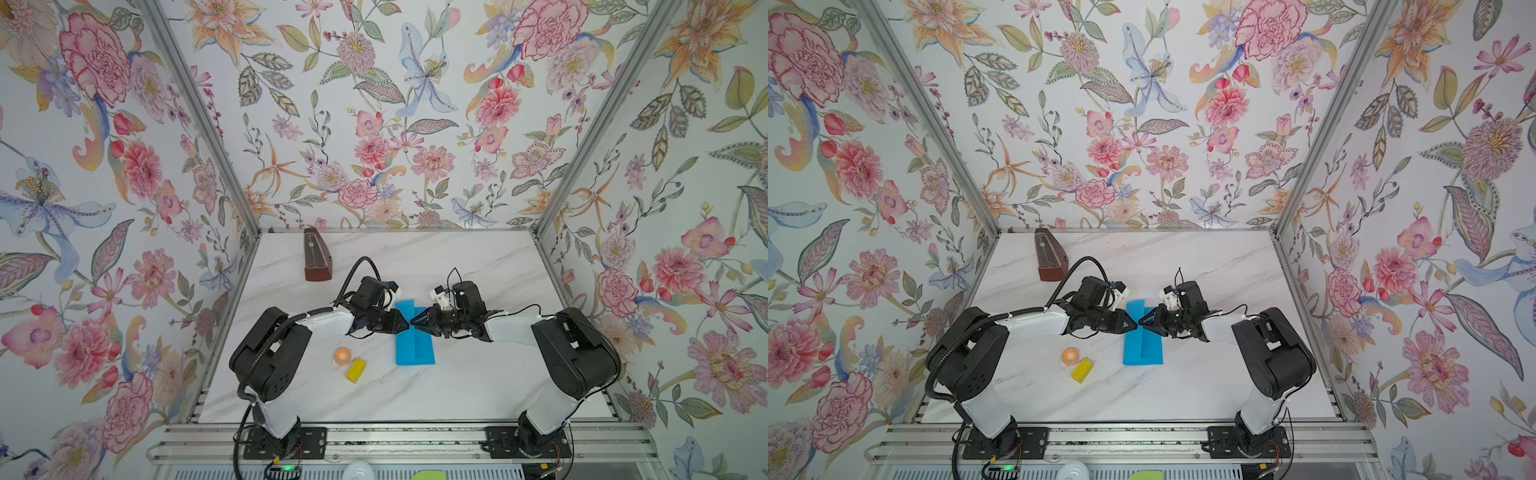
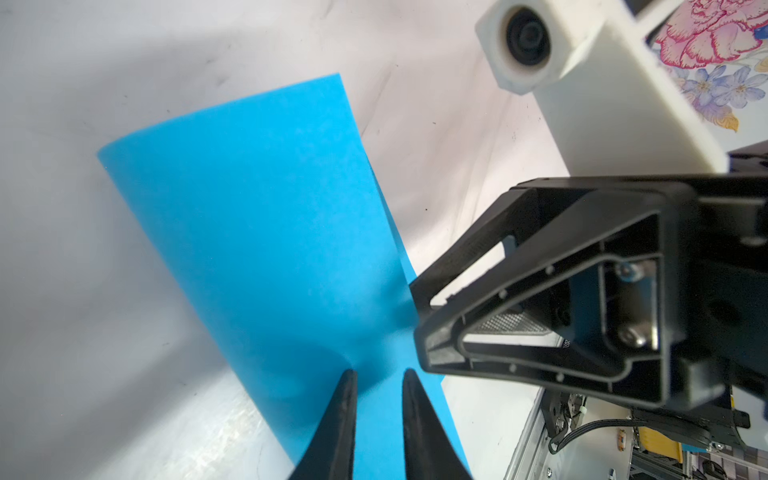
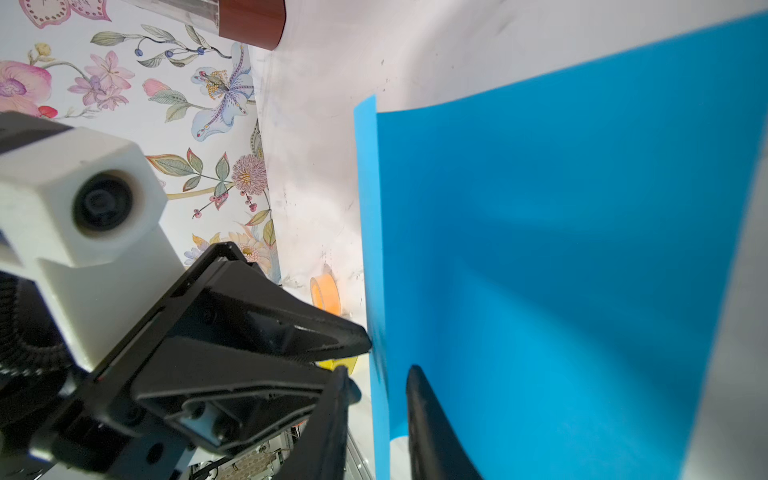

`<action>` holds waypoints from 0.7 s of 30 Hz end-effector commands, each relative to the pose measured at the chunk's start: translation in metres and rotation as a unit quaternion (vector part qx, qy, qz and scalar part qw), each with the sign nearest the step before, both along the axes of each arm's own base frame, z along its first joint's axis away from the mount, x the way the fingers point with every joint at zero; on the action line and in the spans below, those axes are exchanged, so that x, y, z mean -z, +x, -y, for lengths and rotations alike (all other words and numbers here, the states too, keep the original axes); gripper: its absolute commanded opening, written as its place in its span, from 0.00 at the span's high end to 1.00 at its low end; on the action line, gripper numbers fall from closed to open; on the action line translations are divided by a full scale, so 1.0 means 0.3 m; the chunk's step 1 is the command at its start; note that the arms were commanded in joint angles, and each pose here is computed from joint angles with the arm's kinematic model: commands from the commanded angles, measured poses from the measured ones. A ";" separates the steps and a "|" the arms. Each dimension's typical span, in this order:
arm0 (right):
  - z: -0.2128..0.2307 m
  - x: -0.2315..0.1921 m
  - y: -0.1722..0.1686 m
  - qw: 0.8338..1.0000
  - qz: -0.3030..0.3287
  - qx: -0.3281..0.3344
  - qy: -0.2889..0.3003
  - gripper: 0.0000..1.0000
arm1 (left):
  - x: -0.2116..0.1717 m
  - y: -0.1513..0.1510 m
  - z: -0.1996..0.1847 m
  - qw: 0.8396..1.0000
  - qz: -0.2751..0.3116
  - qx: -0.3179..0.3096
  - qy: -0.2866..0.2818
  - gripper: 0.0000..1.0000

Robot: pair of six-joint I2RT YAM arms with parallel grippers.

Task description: Fold a paper plane with a square sheet of paper (fold left side to right side)

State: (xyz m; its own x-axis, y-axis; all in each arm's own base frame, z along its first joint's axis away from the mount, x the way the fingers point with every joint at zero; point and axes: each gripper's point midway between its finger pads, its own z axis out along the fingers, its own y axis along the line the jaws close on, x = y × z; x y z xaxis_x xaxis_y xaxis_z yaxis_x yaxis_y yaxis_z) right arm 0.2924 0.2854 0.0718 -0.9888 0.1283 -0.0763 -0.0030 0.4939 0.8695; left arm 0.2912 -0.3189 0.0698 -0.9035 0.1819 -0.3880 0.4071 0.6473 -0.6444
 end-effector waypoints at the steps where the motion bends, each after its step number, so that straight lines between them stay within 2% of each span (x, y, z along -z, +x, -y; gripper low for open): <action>1: -0.009 0.019 -0.023 1.000 -0.011 -0.005 0.003 0.76 | 0.018 -0.007 0.005 1.000 -0.004 0.000 0.000 0.77; 11: -0.013 0.025 -0.035 1.000 -0.018 -0.009 -0.002 0.84 | 0.020 0.000 0.006 1.000 -0.002 -0.005 0.001 0.77; 17: -0.012 0.024 -0.038 1.000 -0.018 -0.010 -0.004 0.86 | 0.022 0.001 0.006 1.000 -0.001 -0.006 0.003 0.76; 21: -0.009 0.022 -0.037 1.000 -0.017 -0.011 -0.007 0.93 | 0.021 0.003 0.004 1.000 -0.002 -0.008 0.003 0.76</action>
State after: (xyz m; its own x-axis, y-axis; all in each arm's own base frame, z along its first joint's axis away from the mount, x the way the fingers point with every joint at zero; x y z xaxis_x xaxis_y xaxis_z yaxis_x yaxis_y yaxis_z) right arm 0.2863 0.2880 0.0691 -0.9912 0.1199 -0.0564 0.0106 0.4965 0.8679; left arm 0.2941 -0.3200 0.0717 -0.9021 0.1697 -0.3967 0.4057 0.6465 -0.6461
